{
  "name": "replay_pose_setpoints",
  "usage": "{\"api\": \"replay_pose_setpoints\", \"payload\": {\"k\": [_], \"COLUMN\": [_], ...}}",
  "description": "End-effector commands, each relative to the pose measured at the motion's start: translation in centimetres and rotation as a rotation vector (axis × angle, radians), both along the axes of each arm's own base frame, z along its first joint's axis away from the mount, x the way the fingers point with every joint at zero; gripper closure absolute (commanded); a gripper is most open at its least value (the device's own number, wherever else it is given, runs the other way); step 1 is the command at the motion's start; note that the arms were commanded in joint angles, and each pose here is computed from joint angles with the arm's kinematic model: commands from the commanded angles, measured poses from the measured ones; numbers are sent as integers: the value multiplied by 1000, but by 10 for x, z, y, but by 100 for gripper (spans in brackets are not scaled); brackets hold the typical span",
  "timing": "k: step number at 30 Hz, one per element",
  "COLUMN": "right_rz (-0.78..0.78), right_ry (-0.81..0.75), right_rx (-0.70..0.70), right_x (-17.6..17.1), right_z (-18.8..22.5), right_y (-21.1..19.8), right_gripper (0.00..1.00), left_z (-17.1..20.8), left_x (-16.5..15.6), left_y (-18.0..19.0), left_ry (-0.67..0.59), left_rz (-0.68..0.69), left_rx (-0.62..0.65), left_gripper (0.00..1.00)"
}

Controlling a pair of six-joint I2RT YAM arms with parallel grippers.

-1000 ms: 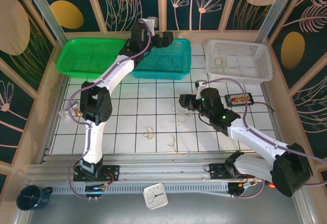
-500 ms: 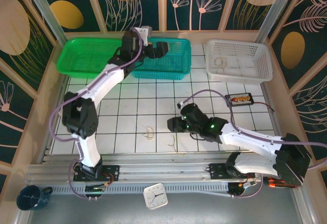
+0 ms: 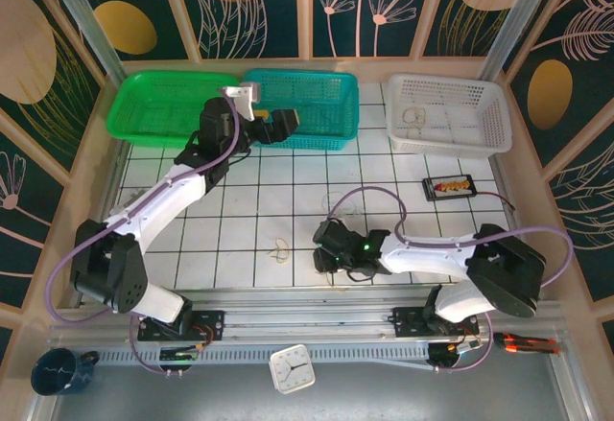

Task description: Untangle the cables

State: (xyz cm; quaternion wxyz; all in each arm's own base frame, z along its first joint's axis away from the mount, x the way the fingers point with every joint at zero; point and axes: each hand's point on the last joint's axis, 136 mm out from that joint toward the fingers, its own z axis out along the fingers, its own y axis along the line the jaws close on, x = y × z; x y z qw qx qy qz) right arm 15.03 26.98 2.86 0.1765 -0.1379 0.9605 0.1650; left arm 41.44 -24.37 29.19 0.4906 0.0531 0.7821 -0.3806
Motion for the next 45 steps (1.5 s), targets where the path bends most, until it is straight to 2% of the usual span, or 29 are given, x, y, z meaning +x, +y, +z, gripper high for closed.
{"api": "replay_pose_setpoints", "payload": {"k": [1, 2, 6, 10, 13, 14, 19, 22, 26, 36, 37, 38, 39, 40, 42, 45], "right_rz": [4, 7, 6, -65, -181, -223, -496, -617, -736, -932, -938, -940, -927, -905, -872, -807], "right_ry": [-27, -45, -134, -260, -379, -414, -573, -615, -633, -604, -599, -594, -590, -589, -589, -600], "right_rx": [32, 37, 129, 258, 280, 279, 285, 330, 319, 187, 182, 178, 184, 196, 206, 248], "right_x": [6, 9, 36, 91, 146, 162, 247, 285, 324, 389, 393, 397, 402, 406, 409, 404], "right_z": [9, 16, 70, 140, 184, 195, 239, 251, 247, 196, 191, 187, 184, 184, 186, 195], "right_y": [15, 17, 28, 17, -16, -29, -115, -157, -201, -285, -291, -295, -297, -295, -290, -268], "right_gripper": [90, 100, 100, 100, 100, 100, 100, 100, 100, 100, 93, 80, 62, 49, 43, 42], "left_z": [22, 23, 23, 17, 15, 2, -12, -19, -27, -47, -48, -49, -50, -51, -53, -55], "left_x": [-7, -8, -15, -23, -28, -31, -43, -49, -57, -68, -68, -68, -68, -68, -68, -67], "left_y": [4, 5, 8, 11, 13, 14, 19, 21, 24, 27, 27, 27, 27, 27, 27, 28], "left_ry": [-62, -63, -65, -55, -51, -26, 5, 19, 37, 81, 82, 86, 87, 89, 94, 96], "left_rz": [4, 4, 2, 5, 7, 8, 11, 12, 14, 11, 11, 12, 12, 13, 14, 20], "left_rx": [-51, -53, -66, -83, -98, -92, -120, -132, -143, -166, -165, -163, -162, -161, -158, -156], "left_gripper": [1, 1, 1, 1, 1, 1, 1, 1, 1, 1, 1, 1, 1, 1, 1, 1]}}
